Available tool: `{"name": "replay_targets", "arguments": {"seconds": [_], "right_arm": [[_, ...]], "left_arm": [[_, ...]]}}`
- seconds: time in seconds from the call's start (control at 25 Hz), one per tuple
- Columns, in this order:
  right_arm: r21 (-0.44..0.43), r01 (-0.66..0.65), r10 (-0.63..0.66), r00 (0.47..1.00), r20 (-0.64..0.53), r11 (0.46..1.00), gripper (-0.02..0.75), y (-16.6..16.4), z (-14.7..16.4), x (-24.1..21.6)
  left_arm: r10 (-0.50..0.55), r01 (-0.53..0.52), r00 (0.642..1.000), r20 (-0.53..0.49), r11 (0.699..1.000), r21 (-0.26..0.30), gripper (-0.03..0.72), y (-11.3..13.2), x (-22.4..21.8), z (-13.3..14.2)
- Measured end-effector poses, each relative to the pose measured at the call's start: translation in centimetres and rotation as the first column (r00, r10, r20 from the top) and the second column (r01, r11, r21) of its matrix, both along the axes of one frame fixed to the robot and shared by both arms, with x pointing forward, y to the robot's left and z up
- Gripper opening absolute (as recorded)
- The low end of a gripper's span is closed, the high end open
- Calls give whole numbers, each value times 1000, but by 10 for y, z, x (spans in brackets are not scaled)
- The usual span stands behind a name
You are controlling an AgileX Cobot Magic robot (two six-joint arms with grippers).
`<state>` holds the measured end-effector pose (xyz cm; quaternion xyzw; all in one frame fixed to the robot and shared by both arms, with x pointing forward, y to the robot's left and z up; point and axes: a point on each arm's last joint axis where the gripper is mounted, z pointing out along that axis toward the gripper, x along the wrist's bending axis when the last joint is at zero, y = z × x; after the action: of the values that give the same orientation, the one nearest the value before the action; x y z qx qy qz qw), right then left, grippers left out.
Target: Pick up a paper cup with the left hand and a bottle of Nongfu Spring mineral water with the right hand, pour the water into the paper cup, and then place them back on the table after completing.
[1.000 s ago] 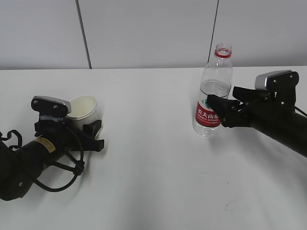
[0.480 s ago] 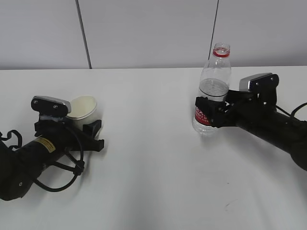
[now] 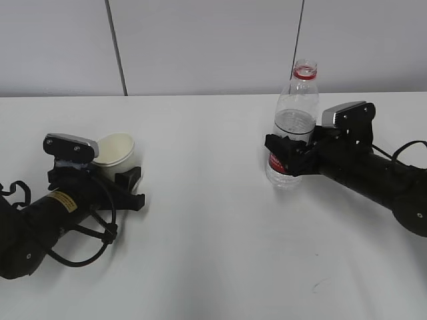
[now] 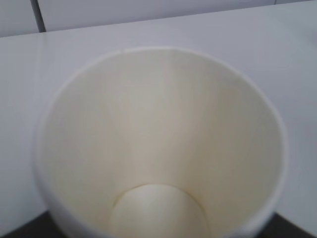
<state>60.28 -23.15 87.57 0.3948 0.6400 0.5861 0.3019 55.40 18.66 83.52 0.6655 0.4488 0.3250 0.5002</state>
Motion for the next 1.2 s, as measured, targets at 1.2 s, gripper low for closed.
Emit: {"name": "replay_targets", "arguments": {"seconds": [1.2], "right_arm": [[-2, 1, -1, 1000, -4, 1000, 426, 0, 0, 0]], "left_arm": [[-402, 402, 915, 23, 916, 17, 374, -57, -22, 3]]}}
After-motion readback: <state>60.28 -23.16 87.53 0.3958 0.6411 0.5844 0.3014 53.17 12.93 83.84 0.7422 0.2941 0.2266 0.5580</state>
